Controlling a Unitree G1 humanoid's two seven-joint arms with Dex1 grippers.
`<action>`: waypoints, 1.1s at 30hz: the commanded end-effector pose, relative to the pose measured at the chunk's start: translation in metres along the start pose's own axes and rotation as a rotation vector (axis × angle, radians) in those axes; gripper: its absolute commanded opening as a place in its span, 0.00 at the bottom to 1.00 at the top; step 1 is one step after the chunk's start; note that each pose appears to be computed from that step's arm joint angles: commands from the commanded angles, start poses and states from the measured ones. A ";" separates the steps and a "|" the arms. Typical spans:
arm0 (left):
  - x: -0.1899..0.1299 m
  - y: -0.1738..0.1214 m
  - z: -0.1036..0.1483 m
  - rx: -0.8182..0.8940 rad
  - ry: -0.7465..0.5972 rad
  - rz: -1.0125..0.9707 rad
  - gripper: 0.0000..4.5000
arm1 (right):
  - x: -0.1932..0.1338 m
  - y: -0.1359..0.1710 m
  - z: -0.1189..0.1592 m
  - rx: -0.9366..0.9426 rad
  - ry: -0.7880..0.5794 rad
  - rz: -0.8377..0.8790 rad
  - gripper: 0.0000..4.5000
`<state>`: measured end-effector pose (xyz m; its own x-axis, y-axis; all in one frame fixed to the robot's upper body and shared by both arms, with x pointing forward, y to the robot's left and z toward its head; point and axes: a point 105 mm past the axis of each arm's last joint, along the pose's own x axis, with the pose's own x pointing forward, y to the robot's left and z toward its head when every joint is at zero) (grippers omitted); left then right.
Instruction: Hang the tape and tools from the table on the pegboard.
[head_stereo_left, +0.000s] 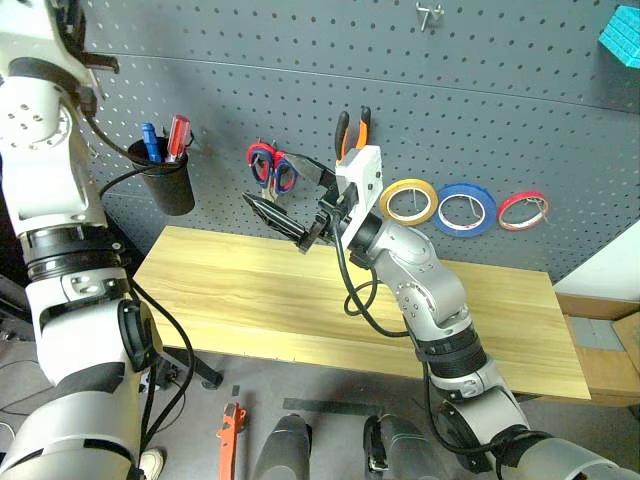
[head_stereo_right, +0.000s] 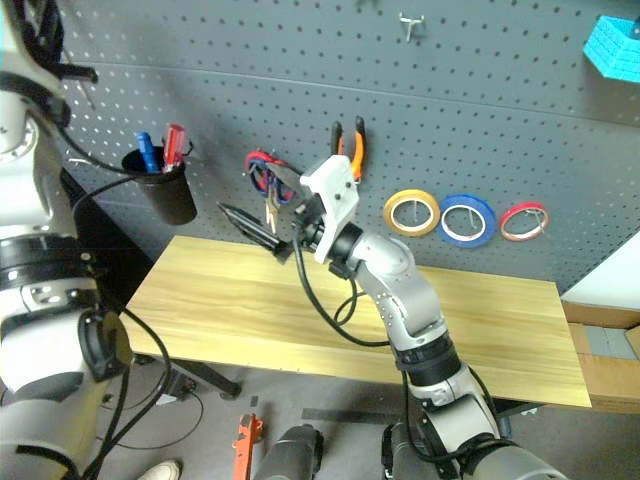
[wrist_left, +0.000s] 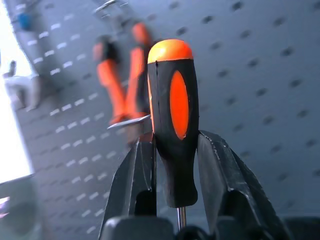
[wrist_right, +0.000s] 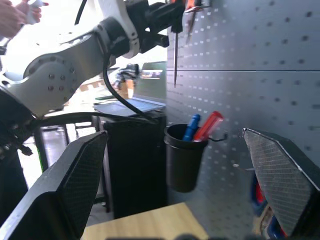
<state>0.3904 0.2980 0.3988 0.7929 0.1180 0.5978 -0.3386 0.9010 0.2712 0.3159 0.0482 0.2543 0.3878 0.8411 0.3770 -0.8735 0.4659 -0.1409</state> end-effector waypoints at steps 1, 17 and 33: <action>0.003 -0.001 0.005 -0.034 -0.028 0.006 0.18 | 0.000 -0.001 0.016 -0.040 -0.052 -0.005 1.00; -0.055 -0.016 -0.069 -0.099 0.245 0.006 0.18 | -0.009 0.004 -0.002 -0.031 0.027 0.002 1.00; -0.067 -0.016 -0.081 -0.176 0.322 0.010 1.00 | -0.020 -0.003 -0.003 -0.043 0.057 -0.016 1.00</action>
<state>0.3925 0.3082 0.2781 0.9354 0.2267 0.2714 -0.2740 0.9498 0.1512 0.3173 0.0377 0.2315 0.4273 0.8582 0.2843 -0.8642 0.4802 -0.1506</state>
